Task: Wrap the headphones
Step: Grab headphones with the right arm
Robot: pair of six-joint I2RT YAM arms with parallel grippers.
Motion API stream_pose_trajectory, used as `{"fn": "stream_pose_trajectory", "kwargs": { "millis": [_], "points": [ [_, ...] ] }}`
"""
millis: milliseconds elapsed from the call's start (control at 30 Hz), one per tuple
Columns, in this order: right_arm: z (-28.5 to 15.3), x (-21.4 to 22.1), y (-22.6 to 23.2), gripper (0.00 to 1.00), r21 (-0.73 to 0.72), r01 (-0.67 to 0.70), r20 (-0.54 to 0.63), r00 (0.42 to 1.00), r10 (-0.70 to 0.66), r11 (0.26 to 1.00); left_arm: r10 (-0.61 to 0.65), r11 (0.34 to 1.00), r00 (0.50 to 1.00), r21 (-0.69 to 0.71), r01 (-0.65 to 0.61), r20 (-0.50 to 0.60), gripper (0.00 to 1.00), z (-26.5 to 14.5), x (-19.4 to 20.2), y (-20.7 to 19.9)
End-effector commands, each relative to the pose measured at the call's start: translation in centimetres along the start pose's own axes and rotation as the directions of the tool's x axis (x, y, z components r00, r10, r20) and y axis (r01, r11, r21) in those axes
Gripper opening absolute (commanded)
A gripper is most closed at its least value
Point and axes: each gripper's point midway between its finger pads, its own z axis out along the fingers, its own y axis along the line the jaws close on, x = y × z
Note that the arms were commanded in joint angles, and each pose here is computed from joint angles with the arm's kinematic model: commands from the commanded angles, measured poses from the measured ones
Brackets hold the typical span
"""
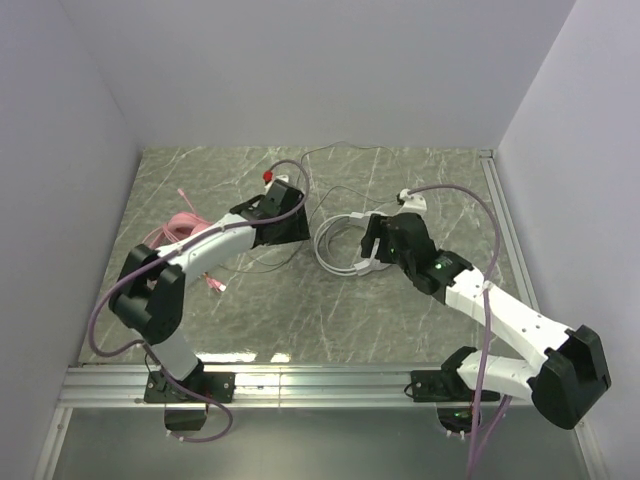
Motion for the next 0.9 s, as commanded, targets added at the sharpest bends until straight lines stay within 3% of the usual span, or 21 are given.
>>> {"fn": "stream_pose_trajectory", "kwargs": {
  "millis": [0, 167, 333, 500, 767, 867],
  "points": [
    [-0.8, -0.7, -1.9, 0.82, 0.175, -0.107, -0.03, 0.993, 0.113, 0.979, -0.01, 0.999, 0.998, 0.051, 0.006, 0.066, 0.67, -2.4, -2.0, -0.3],
    [-0.6, 0.0, -1.2, 0.84, 0.259, -0.216, -0.111, 0.962, 0.251, 0.941, -0.004, 0.999, 0.997, 0.046, 0.0, 0.081, 0.68, -3.1, -2.6, 0.5],
    [0.8, 1.2, -1.5, 0.91, 0.38, -0.313, -0.118, 0.917, 0.382, 0.87, -0.016, 0.999, 0.996, 0.039, 0.012, 0.089, 0.69, -3.4, -3.0, 1.8],
    [2.5, 1.9, -2.3, 0.9, 0.49, -0.364, -0.097, 0.88, 0.465, 0.792, -0.023, 0.999, 0.995, 0.052, 0.018, 0.097, 0.69, -3.8, -3.1, 2.2],
    [5.3, 2.4, -3.5, 0.87, 0.519, -0.462, -0.065, 0.817, 0.573, 0.719, -0.019, 0.999, 0.997, 0.052, 0.015, 0.079, 0.69, -3.4, -2.6, 2.6],
    [6.5, 3.1, -4.0, 0.81, 0.55, -0.443, -0.084, 0.814, 0.574, 0.708, -0.013, 0.999, 0.997, 0.05, 0.009, 0.075, 0.69, -3.2, -2.5, 2.6]
  ]
}}
